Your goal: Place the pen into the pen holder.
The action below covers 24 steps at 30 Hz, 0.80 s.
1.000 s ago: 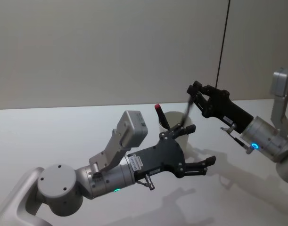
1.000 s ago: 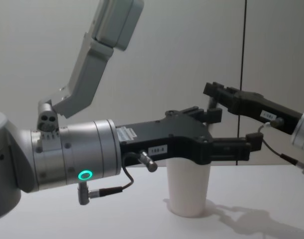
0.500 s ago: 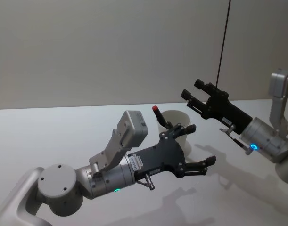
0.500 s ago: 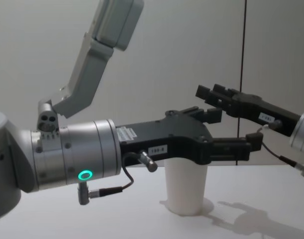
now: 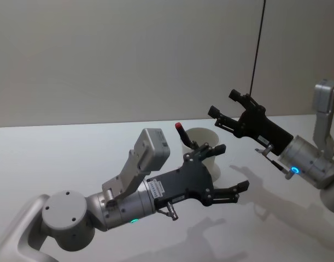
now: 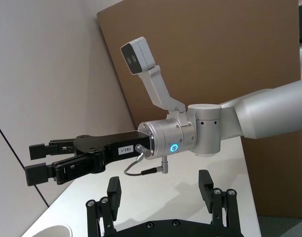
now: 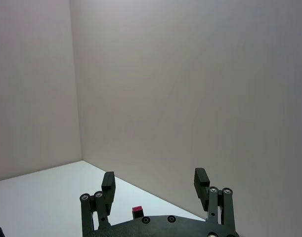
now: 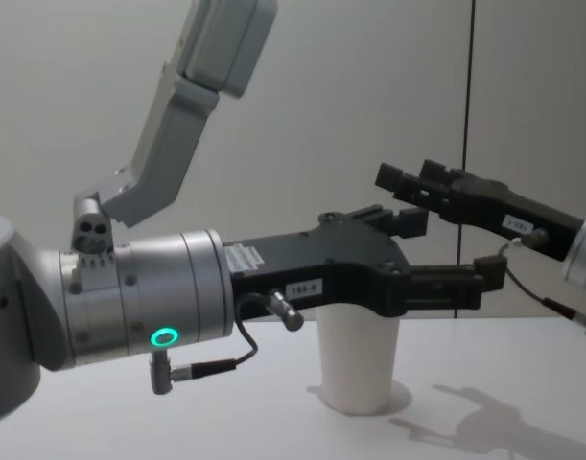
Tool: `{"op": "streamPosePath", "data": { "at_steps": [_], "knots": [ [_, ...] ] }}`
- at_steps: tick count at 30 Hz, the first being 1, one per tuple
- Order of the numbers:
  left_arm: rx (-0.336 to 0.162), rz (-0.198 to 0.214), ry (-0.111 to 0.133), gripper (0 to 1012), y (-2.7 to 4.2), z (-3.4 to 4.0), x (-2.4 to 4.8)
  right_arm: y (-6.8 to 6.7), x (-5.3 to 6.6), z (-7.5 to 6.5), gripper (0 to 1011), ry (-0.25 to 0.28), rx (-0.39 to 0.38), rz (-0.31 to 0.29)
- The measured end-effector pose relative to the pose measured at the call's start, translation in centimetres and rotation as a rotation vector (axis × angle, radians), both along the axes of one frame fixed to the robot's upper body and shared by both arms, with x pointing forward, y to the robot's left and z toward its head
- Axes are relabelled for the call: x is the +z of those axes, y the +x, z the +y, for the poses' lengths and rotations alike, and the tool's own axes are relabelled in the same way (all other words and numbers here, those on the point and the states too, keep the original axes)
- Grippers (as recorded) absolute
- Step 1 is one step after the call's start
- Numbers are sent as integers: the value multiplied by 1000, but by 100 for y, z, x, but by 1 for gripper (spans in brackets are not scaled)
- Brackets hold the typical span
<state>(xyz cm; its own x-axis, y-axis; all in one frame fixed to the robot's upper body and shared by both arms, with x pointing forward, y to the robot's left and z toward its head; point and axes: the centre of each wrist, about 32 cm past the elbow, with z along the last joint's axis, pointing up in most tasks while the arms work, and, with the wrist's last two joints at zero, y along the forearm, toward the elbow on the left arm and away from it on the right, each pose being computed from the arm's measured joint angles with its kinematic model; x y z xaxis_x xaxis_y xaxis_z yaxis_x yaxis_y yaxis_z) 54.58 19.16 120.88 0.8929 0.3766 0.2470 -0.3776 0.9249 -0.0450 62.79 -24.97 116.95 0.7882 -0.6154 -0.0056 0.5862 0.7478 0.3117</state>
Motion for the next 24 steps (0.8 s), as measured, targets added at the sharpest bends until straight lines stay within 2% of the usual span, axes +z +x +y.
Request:
{"op": "streamPosePath", "data": {
  "at_steps": [5, 24],
  "knots": [
    [0, 0, 0, 1000, 0, 0, 0, -33, 12, -25, 1001, -1, -7, -2],
    [0, 0, 0, 1000, 0, 0, 0, -319, 65, -248, 1001, -11, -68, -6]
  ]
}}
